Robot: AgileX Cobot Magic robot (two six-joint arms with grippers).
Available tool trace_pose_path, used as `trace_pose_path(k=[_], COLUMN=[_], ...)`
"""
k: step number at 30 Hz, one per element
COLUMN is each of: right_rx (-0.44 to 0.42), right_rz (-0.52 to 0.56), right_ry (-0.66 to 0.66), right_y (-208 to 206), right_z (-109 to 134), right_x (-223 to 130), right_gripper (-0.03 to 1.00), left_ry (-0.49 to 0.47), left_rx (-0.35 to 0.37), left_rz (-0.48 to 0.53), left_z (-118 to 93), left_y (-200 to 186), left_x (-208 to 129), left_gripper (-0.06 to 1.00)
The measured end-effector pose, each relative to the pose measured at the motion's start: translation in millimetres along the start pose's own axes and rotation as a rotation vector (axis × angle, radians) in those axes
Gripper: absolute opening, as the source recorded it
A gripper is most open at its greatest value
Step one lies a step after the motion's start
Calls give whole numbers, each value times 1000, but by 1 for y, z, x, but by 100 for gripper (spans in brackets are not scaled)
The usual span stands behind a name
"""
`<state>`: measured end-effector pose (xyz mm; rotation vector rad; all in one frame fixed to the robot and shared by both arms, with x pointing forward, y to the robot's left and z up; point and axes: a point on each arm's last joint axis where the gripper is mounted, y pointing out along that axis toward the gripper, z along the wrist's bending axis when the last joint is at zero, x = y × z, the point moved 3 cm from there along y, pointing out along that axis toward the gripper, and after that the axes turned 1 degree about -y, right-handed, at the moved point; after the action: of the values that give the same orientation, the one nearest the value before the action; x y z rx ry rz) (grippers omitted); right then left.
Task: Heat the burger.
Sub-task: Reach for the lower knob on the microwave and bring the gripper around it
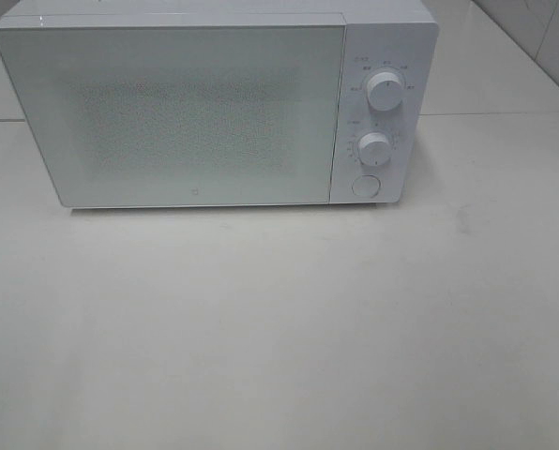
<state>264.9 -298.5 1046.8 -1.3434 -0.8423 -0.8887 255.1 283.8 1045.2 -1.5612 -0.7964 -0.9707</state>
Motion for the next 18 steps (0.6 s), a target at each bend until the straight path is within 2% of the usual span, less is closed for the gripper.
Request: trace_pose_path(k=[4, 18], right_rx=[9, 26], right_rz=[-41, -113], right_ry=[5, 29], right_y=[16, 76], right_z=[2, 5], right_x=[17, 42], right_gripper=[75, 75], left_ry=[0, 0], left_rx=[0, 0], left_rz=[0, 0], left_z=[0, 0], left_y=[0, 0], left_x=[0, 0], left_gripper=[99, 99])
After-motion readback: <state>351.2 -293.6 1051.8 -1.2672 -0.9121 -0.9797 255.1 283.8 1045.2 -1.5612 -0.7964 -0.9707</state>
